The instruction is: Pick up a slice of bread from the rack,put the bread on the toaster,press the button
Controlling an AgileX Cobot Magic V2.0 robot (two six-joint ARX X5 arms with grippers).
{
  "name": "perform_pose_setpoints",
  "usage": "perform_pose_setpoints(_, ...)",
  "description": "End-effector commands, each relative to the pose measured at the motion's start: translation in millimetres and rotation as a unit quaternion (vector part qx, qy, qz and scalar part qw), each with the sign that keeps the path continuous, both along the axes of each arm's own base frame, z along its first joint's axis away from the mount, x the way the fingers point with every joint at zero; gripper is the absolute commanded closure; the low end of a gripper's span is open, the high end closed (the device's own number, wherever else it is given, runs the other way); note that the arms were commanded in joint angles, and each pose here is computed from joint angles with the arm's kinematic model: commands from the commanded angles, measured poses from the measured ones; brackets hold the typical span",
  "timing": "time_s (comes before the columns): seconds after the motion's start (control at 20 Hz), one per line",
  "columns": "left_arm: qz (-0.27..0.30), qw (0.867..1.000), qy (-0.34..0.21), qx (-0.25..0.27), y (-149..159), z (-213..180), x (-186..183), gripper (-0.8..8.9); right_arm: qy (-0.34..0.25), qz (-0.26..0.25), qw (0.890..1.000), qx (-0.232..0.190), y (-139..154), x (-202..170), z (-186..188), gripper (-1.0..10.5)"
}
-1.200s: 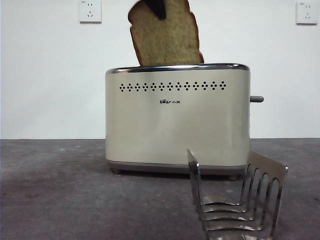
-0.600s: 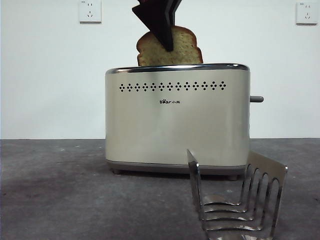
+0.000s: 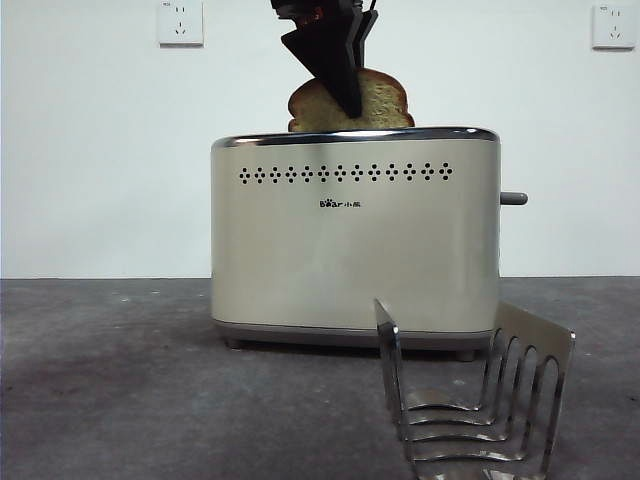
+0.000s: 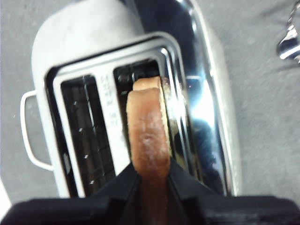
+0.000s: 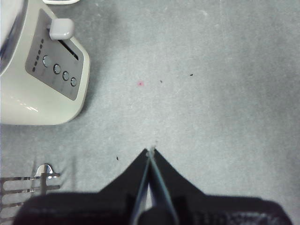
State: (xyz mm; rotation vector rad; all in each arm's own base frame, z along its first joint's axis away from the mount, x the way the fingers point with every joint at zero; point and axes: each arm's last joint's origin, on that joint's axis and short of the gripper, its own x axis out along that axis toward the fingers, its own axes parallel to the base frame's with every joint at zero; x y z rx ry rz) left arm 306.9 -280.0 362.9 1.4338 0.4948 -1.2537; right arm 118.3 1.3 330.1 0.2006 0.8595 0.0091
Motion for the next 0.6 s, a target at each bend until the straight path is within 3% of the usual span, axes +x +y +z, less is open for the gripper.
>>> perform_pose_setpoints(0.05, 0.005, 1.000, 0.013, -0.010, -4.4, -5.1, 1.8, 8.14, -0.006, 0.005, 1.000, -0.004, 0.1, 0.2, 1.7, 9.5)
perform_pose_setpoints(0.15, 0.022, 0.999, 0.020, -0.016, -4.3, -5.2, 1.8, 8.02, -0.006, 0.005, 1.000, -0.004, 0.1, 0.2, 1.7, 9.5)
perform_pose_setpoints(0.35, 0.042, 0.998, 0.022, -0.035, -2.5, 0.1, 0.6, 5.38, -0.017, 0.005, 1.000, -0.004, 0.1, 1.8, 3.0, 9.5)
perform_pose_setpoints(0.6, 0.061, 0.994, 0.014, -0.095, 15.0, 34.4, -14.8, 5.29, -0.010, 0.011, 1.000, 0.004, 0.5, 14.5, 0.3, 9.5)
